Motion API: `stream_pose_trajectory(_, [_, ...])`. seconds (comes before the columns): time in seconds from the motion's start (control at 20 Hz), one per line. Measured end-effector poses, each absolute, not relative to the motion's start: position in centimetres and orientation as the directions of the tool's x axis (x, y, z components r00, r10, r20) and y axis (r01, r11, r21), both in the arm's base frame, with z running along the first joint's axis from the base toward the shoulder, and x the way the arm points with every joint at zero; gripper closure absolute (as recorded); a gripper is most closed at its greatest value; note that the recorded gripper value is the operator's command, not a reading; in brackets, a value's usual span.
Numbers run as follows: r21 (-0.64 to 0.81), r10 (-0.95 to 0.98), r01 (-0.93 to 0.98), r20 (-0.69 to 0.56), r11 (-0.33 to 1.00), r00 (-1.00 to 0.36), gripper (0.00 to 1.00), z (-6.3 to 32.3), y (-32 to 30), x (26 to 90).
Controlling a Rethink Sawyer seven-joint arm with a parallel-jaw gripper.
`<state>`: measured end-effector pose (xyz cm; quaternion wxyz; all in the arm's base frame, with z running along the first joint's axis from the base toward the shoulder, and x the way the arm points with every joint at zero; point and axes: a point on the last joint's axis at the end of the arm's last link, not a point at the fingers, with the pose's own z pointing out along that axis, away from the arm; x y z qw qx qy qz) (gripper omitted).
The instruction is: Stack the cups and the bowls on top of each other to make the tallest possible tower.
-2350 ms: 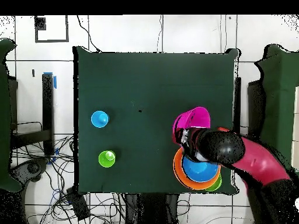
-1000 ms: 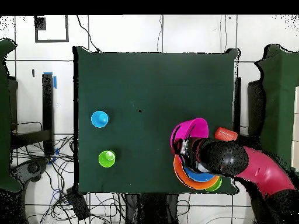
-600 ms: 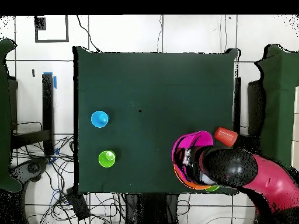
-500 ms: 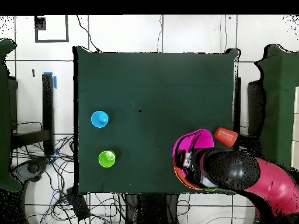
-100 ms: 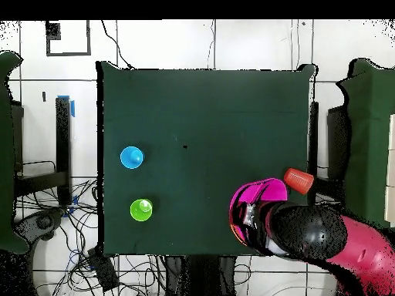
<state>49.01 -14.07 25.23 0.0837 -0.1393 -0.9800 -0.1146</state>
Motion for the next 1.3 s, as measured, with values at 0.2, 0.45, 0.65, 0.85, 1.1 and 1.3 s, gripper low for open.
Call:
stream_pose_trajectory(0.2, [0.204, 0.262, 0.302, 0.203, 0.931, -0.944, 0.00, 25.2, -14.1, 48.7])
stream_pose_trajectory(0.45, [0.209, 0.264, 0.306, 0.206, 0.929, -0.942, 0.00, 25.3, -13.9, 48.6])
stream_pose_trajectory(0.65, [0.210, 0.261, 0.303, 0.209, 0.930, -0.943, 0.00, 25.2, -13.8, 48.5])
stream_pose_trajectory(0.85, [0.210, 0.259, 0.302, 0.209, 0.930, -0.943, 0.00, 25.2, -13.7, 48.5])
stream_pose_trajectory(1.1, [0.213, 0.256, 0.300, 0.211, 0.930, -0.943, 0.00, 25.1, -13.6, 48.5])
stream_pose_trajectory(1.3, [0.186, 0.182, 0.220, 0.204, 0.958, -0.962, 0.00, 23.3, -12.6, 49.0])
